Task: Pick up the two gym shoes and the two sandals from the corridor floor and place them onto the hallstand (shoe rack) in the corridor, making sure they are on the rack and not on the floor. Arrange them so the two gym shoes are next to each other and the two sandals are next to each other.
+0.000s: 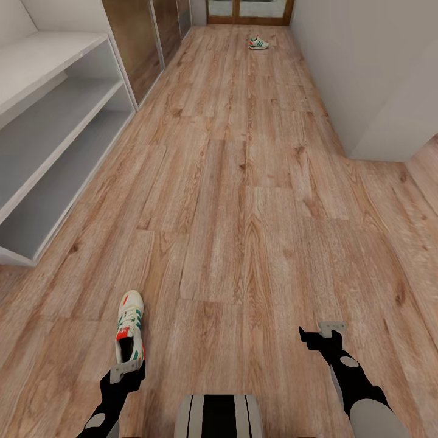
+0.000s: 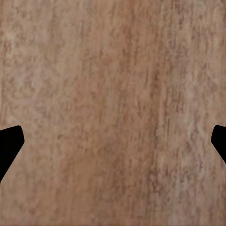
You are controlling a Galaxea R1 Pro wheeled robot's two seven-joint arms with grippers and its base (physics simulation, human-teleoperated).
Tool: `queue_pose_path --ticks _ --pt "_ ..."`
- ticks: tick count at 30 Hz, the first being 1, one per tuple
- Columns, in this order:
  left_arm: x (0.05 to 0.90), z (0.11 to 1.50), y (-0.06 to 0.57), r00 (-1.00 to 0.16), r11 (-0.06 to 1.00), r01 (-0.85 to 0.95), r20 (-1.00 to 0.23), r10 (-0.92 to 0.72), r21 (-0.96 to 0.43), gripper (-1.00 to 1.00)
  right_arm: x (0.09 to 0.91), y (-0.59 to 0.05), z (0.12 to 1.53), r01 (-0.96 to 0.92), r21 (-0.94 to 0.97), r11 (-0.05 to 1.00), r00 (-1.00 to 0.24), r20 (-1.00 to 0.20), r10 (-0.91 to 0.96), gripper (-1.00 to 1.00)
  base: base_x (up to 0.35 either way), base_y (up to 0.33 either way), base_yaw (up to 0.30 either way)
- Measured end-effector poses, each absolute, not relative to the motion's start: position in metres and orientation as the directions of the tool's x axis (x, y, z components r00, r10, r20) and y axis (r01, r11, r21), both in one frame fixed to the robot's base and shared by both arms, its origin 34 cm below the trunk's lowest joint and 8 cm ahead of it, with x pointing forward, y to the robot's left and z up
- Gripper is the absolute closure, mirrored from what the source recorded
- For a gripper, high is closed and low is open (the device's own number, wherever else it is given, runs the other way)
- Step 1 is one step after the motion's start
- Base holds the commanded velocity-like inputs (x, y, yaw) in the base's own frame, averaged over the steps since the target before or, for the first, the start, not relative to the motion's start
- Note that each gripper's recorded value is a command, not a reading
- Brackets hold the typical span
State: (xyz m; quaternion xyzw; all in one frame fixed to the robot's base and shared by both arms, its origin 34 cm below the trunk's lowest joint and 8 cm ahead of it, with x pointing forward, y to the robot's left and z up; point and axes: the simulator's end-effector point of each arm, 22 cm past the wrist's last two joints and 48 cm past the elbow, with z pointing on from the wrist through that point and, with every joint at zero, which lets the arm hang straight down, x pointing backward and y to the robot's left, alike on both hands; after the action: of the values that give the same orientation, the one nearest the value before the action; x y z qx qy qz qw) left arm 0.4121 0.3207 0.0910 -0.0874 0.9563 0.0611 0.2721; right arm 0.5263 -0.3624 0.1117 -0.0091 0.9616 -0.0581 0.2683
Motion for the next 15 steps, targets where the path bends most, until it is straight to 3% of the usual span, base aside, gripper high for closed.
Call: queue_pose_path --ticks 6,15 --pt "0.4121 0.0910 0.3209 -0.837 0.977 -0.200 -0.531 -0.133 0.070 -1.00 0.5262 -0.3624 0.1116 0.014 -0.117 0.993 -0.856 -0.515 -0.049 -1.00 0.008 0.000 0.004" --pt "0.4116 0.0898 0.3214 -0.838 0.977 -0.199 -0.530 -0.132 0.071 -1.00 0.5238 -0.3618 0.1089 0.013 -0.116 0.993 -0.859 -0.510 -0.048 -1.00 0.001 0.000 0.092"
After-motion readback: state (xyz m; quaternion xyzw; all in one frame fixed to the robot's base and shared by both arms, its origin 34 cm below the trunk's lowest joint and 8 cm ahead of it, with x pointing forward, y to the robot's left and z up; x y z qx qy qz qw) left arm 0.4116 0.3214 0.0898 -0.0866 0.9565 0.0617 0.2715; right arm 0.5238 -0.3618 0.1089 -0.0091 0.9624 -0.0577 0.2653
